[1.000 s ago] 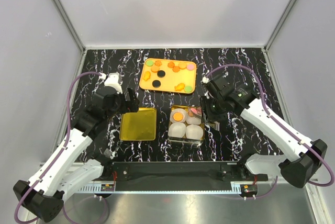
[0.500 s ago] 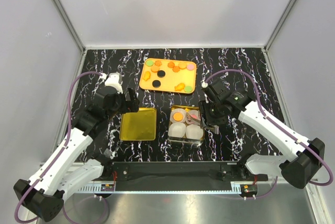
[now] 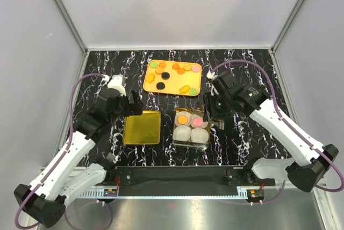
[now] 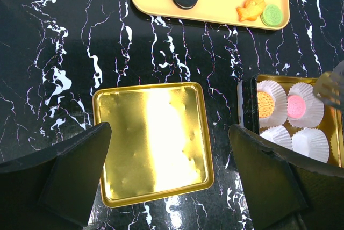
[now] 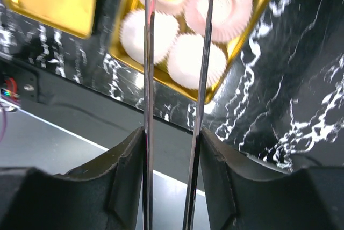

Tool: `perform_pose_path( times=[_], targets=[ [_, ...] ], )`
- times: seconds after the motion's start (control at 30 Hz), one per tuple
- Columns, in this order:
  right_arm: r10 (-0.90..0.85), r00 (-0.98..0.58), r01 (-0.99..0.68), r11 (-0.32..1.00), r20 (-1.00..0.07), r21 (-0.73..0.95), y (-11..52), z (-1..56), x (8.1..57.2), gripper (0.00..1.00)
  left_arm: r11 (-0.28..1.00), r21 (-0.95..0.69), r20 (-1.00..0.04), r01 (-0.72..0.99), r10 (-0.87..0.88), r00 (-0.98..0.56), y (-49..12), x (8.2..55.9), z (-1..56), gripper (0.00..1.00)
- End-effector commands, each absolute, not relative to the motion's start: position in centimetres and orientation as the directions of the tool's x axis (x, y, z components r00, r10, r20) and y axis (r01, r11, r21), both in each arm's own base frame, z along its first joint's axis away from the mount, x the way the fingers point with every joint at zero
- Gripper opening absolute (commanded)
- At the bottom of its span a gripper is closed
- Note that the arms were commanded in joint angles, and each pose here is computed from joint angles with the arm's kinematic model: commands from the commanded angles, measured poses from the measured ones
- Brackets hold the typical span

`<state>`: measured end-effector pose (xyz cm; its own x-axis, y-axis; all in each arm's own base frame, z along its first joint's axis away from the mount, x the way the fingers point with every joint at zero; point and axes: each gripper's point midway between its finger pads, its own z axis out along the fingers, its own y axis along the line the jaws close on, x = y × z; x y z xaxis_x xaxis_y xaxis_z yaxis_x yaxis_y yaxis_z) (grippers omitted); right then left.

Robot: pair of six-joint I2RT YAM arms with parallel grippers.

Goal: Pack the cookies

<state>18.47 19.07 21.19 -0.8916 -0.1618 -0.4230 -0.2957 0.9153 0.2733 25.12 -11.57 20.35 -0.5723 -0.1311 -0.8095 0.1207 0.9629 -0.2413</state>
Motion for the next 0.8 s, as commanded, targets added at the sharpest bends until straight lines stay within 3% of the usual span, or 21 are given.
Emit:
perform_pose_path(
  times=[0.0, 0.27, 0.47, 0.77],
  targets=[
    [-0.209, -0.861, -0.361, 0.893, -0.465, 0.268, 20.4, 23.2, 19.7, 0.5, 0.956, -0.26, -0.83, 0.139, -0.147, -0.538, -11.9, 25.6, 21.6, 0.99],
    [-0.217, -0.819, -0.37, 0.907, -0.531, 0.2, 23.0, 24.1, 27.5, 0.51, 0.956, -0.26, -0.832, 0.135, -0.151, -0.533, -11.8, 25.6, 21.7, 0.99],
    [-0.186, -0.867, -0.299, 0.936, -0.463, 0.185, 22.8, 20.1, 32.8, 0.51, 0.956, -0.261, -0.836, 0.134, -0.154, -0.526, -11.7, 25.6, 21.9, 0.99],
    [-0.166, -0.887, -0.254, 0.955, -0.431, 0.154, 23.1, 16.5, 36.1, 0.51, 0.955, -0.263, -0.836, 0.136, -0.155, -0.526, -11.7, 25.5, 21.9, 0.99]
  ],
)
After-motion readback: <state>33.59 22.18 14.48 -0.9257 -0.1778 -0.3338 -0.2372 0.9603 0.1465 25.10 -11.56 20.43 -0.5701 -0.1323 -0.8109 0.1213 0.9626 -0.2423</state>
